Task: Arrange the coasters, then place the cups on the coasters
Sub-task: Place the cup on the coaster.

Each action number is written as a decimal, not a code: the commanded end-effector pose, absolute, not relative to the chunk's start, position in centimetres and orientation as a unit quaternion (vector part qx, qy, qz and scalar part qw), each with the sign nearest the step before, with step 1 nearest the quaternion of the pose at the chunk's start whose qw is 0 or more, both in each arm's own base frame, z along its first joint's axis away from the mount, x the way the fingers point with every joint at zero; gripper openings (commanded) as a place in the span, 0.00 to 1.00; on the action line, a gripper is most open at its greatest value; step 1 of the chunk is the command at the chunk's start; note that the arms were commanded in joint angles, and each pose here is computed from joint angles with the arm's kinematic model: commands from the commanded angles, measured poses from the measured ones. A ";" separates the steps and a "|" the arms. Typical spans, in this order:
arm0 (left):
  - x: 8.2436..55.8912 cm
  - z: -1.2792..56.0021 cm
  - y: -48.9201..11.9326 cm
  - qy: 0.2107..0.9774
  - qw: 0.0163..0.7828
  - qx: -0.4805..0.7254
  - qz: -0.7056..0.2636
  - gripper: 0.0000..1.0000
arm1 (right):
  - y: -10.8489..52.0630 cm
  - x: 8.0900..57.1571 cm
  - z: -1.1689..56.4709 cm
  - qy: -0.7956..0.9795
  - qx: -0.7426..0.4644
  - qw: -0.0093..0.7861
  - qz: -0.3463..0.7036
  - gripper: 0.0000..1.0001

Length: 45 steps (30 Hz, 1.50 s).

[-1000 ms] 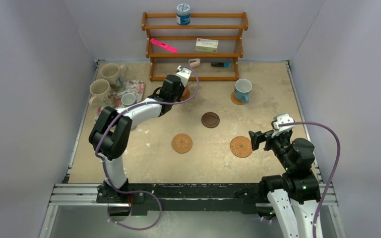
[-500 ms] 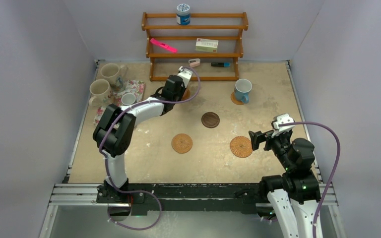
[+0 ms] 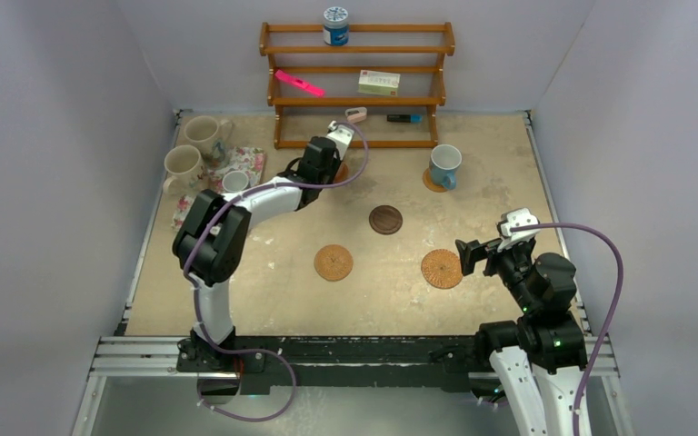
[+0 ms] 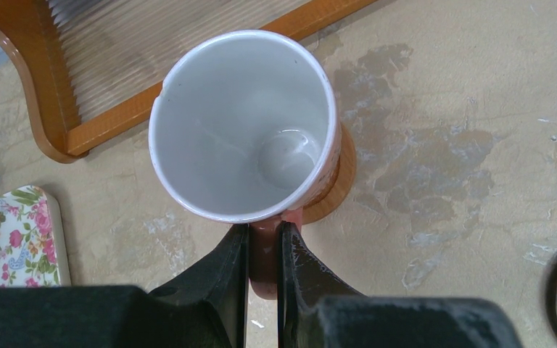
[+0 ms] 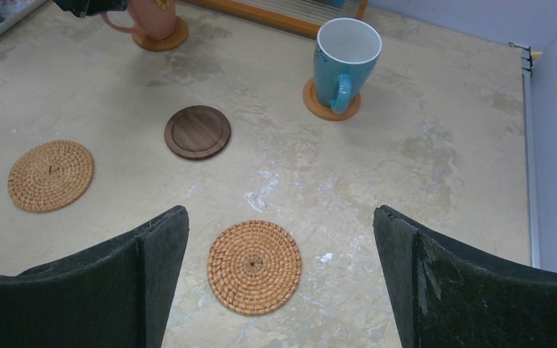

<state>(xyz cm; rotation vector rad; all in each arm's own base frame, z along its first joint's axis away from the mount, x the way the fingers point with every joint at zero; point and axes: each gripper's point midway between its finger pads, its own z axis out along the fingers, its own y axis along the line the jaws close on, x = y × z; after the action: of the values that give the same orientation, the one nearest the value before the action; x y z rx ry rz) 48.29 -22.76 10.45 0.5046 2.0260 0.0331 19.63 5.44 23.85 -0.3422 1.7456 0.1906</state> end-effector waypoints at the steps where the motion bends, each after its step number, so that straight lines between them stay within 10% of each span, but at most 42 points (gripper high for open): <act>1: 50.6 15.3 -23.7 0.805 0.567 0.175 0.006 0.00 | 5.9 19.6 24.6 0.748 -0.161 0.637 0.089 0.99; 45: 49.9 15.0 -23.9 0.815 0.548 0.187 -0.002 0.01 | 6.0 19.6 24.5 0.749 -0.164 0.636 0.091 0.99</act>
<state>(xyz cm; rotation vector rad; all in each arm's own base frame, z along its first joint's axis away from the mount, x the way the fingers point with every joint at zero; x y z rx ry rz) 48.64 -22.72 10.35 0.5002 2.0329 0.0487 19.62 5.47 23.85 -0.3438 1.7453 0.1915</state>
